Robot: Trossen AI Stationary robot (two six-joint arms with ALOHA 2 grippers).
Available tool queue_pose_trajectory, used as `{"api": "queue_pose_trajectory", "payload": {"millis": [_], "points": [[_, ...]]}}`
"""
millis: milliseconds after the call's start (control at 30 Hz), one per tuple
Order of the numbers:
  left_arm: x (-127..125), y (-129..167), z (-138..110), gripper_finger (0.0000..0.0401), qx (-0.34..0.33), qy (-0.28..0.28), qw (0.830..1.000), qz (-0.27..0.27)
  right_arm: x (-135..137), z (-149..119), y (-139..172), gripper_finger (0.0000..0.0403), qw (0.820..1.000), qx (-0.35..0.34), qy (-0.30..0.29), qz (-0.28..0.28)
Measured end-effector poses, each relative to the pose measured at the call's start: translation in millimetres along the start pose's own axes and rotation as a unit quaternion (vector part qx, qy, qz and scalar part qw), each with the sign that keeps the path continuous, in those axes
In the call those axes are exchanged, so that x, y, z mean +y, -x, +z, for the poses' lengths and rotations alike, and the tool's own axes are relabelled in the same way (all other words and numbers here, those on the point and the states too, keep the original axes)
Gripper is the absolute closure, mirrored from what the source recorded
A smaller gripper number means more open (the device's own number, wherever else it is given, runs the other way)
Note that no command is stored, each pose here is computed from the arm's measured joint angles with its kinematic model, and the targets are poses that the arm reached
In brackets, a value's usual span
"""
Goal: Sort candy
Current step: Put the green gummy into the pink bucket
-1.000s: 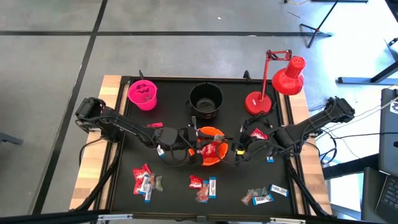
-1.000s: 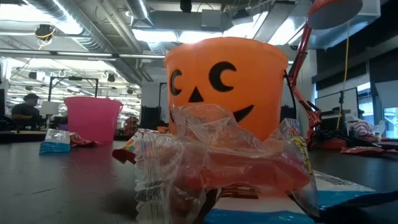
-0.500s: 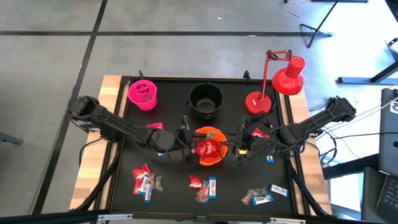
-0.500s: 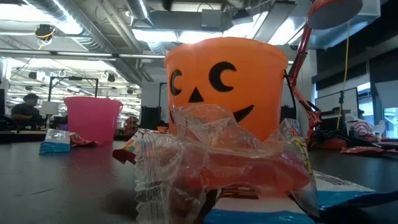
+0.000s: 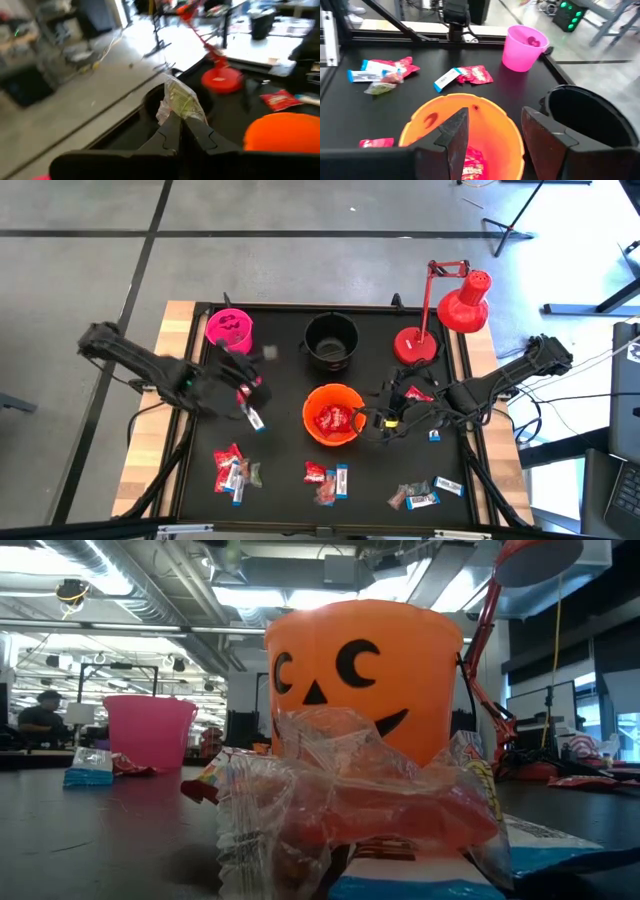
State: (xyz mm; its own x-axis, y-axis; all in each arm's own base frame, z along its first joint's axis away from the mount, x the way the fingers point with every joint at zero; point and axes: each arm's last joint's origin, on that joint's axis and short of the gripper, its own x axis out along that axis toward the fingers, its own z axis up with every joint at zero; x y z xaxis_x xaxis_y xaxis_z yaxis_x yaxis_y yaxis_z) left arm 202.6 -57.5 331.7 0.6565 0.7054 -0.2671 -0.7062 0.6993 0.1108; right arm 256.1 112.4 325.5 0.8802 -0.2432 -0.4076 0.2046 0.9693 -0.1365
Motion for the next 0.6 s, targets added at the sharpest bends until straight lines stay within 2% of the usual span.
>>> {"api": "queue_pose_trajectory", "payload": {"millis": [167,300,467,600], "points": [[51,1,-4,0.0401,0.06,0.027,0.997,0.042,0,1,0,0.0226,1.0,-0.002,-0.003,0.004],[81,-3,-10,0.0401,0.118,0.043,0.988,0.09,1,2,0,0.0226,1.0,-0.008,-0.007,0.006],[102,-13,-13,0.0401,0.171,0.049,0.975,0.136,1,2,0,0.0226,1.0,-0.006,-0.009,0.02],[115,-22,-14,0.0401,0.215,0.045,0.964,0.15,2,2,0,0.0226,1.0,-0.006,-0.008,0.022]]}}
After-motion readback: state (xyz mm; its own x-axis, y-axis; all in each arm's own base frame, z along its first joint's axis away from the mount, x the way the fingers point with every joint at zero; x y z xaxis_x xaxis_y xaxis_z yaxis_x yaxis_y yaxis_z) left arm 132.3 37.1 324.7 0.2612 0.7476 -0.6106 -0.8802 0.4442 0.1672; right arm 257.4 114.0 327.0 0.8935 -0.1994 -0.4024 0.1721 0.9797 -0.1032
